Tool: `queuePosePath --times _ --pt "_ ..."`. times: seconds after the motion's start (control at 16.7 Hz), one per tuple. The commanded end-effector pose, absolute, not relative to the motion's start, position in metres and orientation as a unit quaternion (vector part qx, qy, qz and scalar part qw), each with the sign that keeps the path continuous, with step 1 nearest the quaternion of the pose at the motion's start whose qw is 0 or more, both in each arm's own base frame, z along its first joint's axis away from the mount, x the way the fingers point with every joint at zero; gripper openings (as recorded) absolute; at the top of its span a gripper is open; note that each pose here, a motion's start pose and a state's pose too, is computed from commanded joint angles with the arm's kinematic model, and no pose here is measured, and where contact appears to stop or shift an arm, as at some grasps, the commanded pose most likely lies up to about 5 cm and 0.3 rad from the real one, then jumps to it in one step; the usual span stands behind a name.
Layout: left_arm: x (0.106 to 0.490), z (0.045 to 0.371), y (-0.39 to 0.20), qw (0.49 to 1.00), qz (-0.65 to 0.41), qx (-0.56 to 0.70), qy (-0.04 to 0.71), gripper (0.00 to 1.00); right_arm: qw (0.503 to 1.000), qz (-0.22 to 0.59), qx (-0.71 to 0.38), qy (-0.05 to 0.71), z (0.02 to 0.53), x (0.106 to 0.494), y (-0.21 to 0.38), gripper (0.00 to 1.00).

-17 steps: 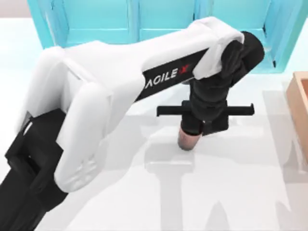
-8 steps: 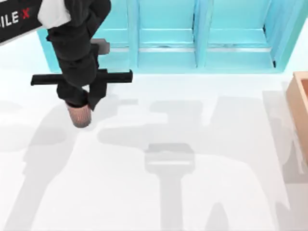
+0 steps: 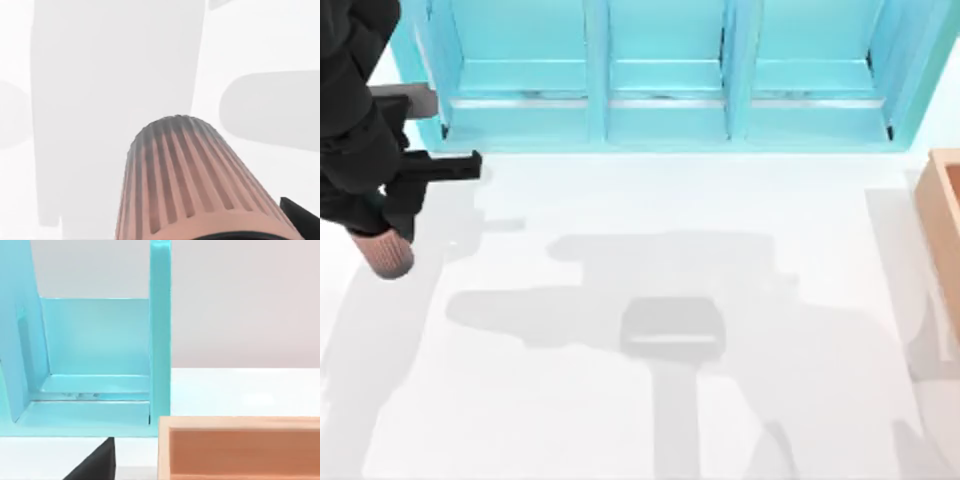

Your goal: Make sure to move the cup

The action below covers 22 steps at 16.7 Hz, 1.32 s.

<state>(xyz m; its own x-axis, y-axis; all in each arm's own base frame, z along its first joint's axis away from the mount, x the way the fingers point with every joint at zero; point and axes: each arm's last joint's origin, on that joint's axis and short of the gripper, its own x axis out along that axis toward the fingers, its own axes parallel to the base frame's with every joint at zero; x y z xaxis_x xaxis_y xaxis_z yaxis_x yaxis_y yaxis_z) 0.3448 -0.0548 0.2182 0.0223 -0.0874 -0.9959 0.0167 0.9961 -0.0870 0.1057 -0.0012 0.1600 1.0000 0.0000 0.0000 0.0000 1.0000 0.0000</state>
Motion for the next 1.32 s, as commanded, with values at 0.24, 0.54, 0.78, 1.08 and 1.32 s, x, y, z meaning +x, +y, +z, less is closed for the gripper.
queuePosePath --times 0.24,0.54,0.78,1.08,1.32 --pt "0.346 0.213 -0.055 0.713 -0.035 -0.023 0.7 0.0 1.0 0.0 0.0 0.0 0.16 0.106 -0.001 1.0" --pt "0.347 0.171 -0.053 0.714 -0.034 -0.025 0.699 0.0 1.0 0.0 0.0 0.0 0.16 0.106 -0.001 1.0" --pt "0.346 0.153 -0.052 0.714 -0.036 -0.025 0.698 0.0 1.0 0.0 0.0 0.0 0.16 0.106 -0.001 1.0" --pt "0.346 0.153 -0.052 0.714 -0.036 -0.025 0.698 0.15 1.0 0.0 0.0 0.0 0.16 0.106 -0.001 1.0" --pt "0.346 0.153 -0.052 0.714 -0.036 -0.025 0.698 0.45 1.0 0.0 0.0 0.0 0.16 0.106 -0.001 1.0"
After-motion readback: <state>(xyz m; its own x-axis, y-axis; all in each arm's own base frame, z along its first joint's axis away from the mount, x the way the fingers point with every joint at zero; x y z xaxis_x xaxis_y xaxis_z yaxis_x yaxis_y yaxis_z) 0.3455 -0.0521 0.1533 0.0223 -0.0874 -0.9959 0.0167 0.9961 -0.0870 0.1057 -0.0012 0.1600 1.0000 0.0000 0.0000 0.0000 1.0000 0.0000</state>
